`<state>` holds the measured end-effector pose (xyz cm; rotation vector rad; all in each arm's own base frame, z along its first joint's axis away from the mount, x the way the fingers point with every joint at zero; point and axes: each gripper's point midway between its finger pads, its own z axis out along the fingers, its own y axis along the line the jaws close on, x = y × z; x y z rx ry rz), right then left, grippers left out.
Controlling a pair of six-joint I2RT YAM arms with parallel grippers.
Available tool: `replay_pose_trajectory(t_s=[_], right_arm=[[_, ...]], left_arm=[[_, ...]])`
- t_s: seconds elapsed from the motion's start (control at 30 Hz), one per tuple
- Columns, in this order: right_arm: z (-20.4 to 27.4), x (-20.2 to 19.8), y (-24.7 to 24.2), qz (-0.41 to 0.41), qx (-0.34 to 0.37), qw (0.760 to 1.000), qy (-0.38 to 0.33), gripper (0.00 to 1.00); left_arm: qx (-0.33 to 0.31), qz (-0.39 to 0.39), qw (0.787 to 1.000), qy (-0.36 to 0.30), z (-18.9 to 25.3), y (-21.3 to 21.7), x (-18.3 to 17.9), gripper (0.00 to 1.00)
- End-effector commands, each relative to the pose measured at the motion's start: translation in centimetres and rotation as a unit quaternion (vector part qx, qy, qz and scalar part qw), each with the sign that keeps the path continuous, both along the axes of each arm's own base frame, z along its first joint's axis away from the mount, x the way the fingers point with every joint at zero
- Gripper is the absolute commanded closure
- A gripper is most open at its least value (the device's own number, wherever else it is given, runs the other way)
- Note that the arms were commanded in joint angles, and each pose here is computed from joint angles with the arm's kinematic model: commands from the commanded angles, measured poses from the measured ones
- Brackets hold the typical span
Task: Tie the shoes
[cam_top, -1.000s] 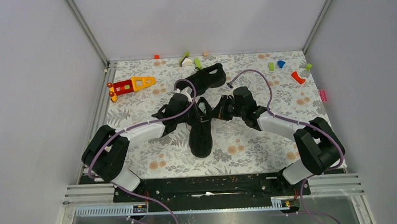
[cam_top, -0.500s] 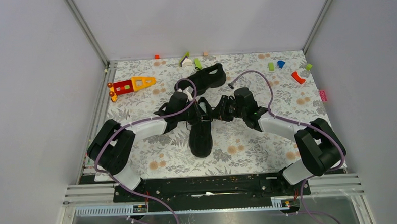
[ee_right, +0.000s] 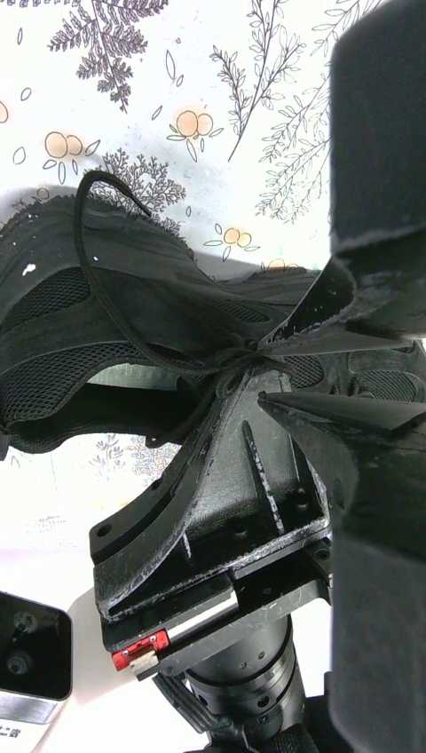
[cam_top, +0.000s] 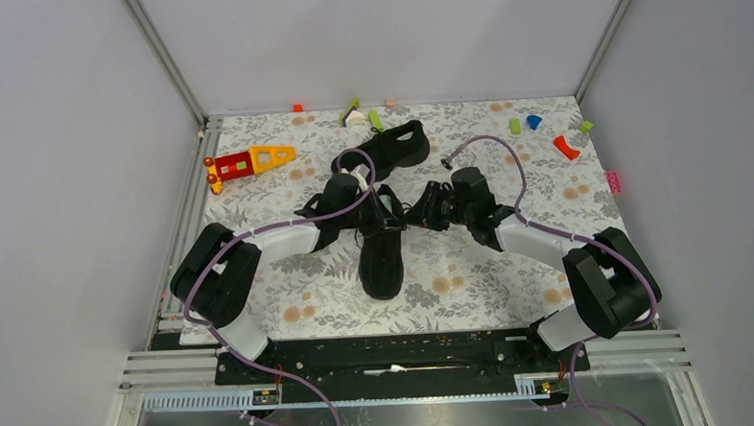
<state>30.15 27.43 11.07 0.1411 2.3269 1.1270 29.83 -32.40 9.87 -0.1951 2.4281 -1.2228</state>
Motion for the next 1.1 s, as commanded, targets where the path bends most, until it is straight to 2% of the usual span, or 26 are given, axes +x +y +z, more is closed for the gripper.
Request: replay_pose_trajectory(t_s=[0.0, 0.3, 0.4, 0.47, 0.53, 0.63, 0.7, 1.07], right_arm=[[1.5, 0.3, 0.1, 0.004, 0.018, 1.000, -0.016, 0.71], [1.5, 0.5, -0.8, -0.016, 0.015, 1.000, -0.019, 0.70], [1.5, 0.7, -1.5, -0.031, 0.013, 0.999, -0.021, 0.55], [1.3, 0.7, -1.9, -0.041, 0.012, 0.999, -0.021, 0.52], [1.0, 0.5, -2.2, -0.051, 0.011, 0.999, -0.016, 0.54], [0.4, 0.2, -2.8, -0.066, 0.013, 0.998, -0.007, 0.66], [0.2, 0.0, -2.8, -0.064, 0.016, 0.998, -0.001, 0.70], [-0.7, 0.3, -0.4, -0.012, 0.040, 0.998, 0.037, 0.71]], left_arm=[[-0.001, 0.000, 1.000, 0.007, 0.0, -0.3, 0.7, 1.00], [0.011, 0.006, 1.000, 0.011, -0.4, 0.0, 0.8, 1.00], [0.011, 0.007, 1.000, 0.010, -0.4, 0.0, 0.9, 1.00], [0.010, 0.007, 1.000, 0.010, -0.3, 0.0, 0.9, 1.00], [0.010, 0.008, 1.000, 0.010, -0.3, 0.0, 1.0, 1.00], [0.009, 0.008, 1.000, 0.009, -0.2, 0.0, 1.0, 1.00], [0.008, 0.009, 1.000, 0.009, -0.2, 0.1, 1.0, 1.00], [0.001, 0.006, 1.000, 0.011, 0.1, 0.0, 0.8, 1.00]])
